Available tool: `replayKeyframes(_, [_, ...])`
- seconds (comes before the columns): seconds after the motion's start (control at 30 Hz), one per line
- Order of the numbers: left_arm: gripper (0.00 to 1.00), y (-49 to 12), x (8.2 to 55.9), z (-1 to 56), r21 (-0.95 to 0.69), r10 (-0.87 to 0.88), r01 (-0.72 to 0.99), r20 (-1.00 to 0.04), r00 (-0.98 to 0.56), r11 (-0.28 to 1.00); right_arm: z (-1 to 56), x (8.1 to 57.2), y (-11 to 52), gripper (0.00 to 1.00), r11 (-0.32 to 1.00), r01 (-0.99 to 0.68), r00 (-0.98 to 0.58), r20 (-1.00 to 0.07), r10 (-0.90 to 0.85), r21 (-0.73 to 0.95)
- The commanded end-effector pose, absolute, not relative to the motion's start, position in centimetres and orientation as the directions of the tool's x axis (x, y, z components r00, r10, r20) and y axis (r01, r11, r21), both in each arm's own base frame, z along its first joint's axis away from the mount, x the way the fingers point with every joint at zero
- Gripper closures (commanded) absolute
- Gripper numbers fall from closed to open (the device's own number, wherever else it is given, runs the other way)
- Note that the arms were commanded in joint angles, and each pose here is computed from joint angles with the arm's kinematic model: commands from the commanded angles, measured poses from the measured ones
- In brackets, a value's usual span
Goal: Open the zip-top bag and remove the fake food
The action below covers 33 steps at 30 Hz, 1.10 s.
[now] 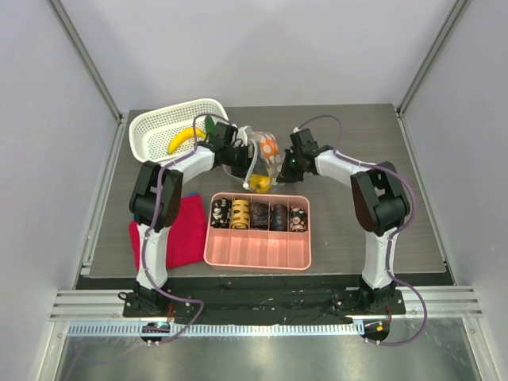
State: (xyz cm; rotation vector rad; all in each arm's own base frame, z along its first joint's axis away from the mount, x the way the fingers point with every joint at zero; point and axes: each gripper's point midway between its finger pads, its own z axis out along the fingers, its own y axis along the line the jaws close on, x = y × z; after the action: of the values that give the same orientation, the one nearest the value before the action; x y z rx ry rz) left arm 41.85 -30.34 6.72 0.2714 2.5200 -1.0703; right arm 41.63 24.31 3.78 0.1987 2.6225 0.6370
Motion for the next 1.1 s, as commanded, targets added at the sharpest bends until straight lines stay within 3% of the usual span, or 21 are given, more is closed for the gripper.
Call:
replayKeyframes(0.0, [0.22, -29.3, 41.6, 8.6, -0.595, 0.039, 0.349, -0.47, -0.882, 0.724, 7.0, 40.0, 24.4, 0.99, 0.892, -0.027, -0.882, -0.43, 0.191, 0.451])
replayKeyframes(0.3, [0.19, -30.3, 40.7, 8.7, -0.661, 0.025, 0.345, -0.443, -0.896, 0.667, 5.3, 37.8, 27.8, 0.99, 0.771, -0.021, -0.927, -0.302, 0.223, 0.636])
replayKeyframes(0.6, [0.12, -31.6, 39.6, 9.0, -0.733, 0.042, 0.356, -0.41, -0.911, 0.579, 5.8, 39.7, 29.5, 0.99, 0.695, 0.005, -0.904, -0.293, 0.311, 0.719])
replayKeyframes(0.97, [0.23, -33.1, 39.4, 8.7, -0.779, 0.015, 0.332, -0.384, -0.923, 0.532, 7.3, 41.9, 30.4, 0.99, 0.652, -0.017, -0.865, -0.339, 0.371, 0.758])
replayKeyframes(1.07, [0.21, -34.0, 39.2, 8.8, -0.799, 0.02, 0.344, -0.384, -0.923, 0.494, 7.6, 42.2, 30.6, 0.99, 0.643, -0.025, -0.862, -0.343, 0.374, 0.765])
